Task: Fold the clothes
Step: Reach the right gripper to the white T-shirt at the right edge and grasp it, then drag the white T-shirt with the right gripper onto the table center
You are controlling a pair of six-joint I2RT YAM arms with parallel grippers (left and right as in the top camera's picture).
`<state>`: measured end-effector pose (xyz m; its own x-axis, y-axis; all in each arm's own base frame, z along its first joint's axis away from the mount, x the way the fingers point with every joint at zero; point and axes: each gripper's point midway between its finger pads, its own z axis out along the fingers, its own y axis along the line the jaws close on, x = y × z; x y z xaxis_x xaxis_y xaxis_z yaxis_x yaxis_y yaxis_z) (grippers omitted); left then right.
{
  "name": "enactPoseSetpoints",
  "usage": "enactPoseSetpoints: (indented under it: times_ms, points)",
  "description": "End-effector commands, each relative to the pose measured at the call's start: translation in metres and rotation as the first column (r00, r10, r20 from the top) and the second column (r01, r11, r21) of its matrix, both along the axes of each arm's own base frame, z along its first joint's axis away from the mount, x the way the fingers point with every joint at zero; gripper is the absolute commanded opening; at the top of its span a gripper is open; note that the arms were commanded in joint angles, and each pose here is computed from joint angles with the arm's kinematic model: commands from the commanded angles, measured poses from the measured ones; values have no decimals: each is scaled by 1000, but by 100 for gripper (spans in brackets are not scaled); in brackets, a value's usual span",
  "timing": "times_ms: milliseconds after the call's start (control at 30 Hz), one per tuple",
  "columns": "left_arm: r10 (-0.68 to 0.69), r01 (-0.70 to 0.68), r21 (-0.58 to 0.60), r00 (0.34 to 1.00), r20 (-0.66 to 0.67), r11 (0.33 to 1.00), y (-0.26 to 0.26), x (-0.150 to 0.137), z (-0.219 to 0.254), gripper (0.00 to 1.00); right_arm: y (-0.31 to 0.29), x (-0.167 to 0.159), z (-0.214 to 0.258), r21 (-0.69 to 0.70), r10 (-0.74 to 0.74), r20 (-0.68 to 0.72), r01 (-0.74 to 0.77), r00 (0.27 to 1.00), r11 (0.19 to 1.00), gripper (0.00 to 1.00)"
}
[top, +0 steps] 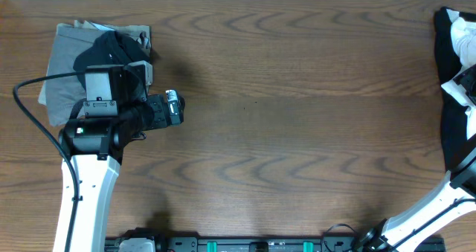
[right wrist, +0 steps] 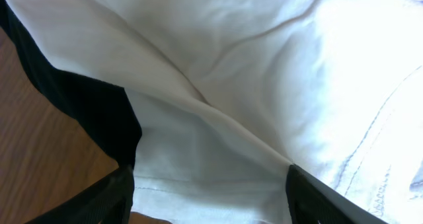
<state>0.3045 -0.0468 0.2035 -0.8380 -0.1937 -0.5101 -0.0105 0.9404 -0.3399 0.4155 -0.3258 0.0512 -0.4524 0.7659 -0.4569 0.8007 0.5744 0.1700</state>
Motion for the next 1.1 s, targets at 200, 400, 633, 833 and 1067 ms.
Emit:
enactPoseSetpoints:
  times_ms: [200, 400, 633, 833, 1067]
  points:
    - [0, 0, -12, 1000, 9, 1000, 0, 2, 5, 98, -5, 7, -1, -42, 155, 1, -155, 988, 987, 83]
    - [0, 0, -12, 1000, 9, 1000, 0, 2, 5, 98, -9, 0, -3, -31, 140, -7, -140, 990, 990, 78]
    - [2, -2, -15, 1000, 16, 1000, -1, 4, 6, 98, -9, -13, -26, -26, 113, -78, -115, 991, 993, 60]
    - [2, -2, -15, 1000, 11, 1000, -1, 3, 6, 98, -8, -14, -32, -13, 111, -82, -112, 990, 994, 32]
    - [2, -2, -15, 1000, 11, 1000, -1, 3, 6, 98, -4, -16, -33, 10, 118, -83, -117, 990, 993, 1]
